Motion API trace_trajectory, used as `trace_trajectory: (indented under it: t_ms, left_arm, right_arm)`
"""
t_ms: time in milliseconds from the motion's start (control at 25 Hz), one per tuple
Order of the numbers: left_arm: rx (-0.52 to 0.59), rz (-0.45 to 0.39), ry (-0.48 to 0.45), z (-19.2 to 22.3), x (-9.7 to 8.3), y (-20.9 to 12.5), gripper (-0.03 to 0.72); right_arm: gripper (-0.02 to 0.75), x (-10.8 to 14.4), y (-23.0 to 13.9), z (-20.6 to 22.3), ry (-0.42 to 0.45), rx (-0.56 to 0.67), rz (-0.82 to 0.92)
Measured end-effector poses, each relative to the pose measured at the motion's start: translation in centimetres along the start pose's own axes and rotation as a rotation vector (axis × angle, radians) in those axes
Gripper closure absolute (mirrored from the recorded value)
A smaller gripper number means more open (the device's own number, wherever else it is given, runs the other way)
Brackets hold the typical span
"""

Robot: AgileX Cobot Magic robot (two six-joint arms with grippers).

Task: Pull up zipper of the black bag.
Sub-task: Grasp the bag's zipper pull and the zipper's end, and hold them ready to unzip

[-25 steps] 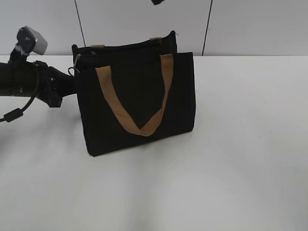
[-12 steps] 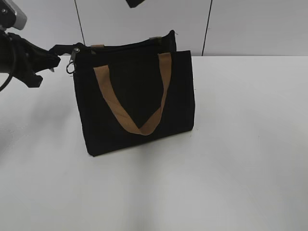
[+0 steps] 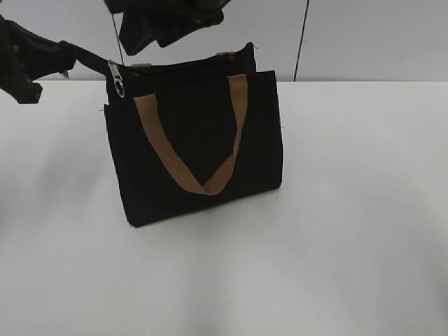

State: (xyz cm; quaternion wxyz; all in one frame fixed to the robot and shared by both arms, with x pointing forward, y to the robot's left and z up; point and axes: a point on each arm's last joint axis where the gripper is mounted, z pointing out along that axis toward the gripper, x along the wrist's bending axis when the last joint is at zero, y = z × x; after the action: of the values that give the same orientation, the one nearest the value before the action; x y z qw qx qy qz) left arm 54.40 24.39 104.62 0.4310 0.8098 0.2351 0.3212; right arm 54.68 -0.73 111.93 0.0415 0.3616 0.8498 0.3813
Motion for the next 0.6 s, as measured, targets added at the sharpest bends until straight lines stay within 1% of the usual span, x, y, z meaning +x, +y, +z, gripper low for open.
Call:
trace_trajectory:
  t_ms: [80, 280, 600]
  left_arm:
    - [-0.007, 0.002, -0.023, -0.2, -0.2, 0.2, 0.666]
    - [-0.024, 0.012, -0.019, -0.9, -0.4, 0.9, 0.666]
    - [-0.045, 0.015, -0.023, -1.4, -0.6, 1.4, 0.666]
  right_arm:
    - [0.402, -0.3, 0.0, 0.9, -0.007, -0.007, 0.017]
    - [0.402, -0.9, -0.5, 3.0, -0.014, 0.013, 0.031]
    - [0.402, -1.5, -0.6, 4.9, -0.029, -0.005, -0.095]
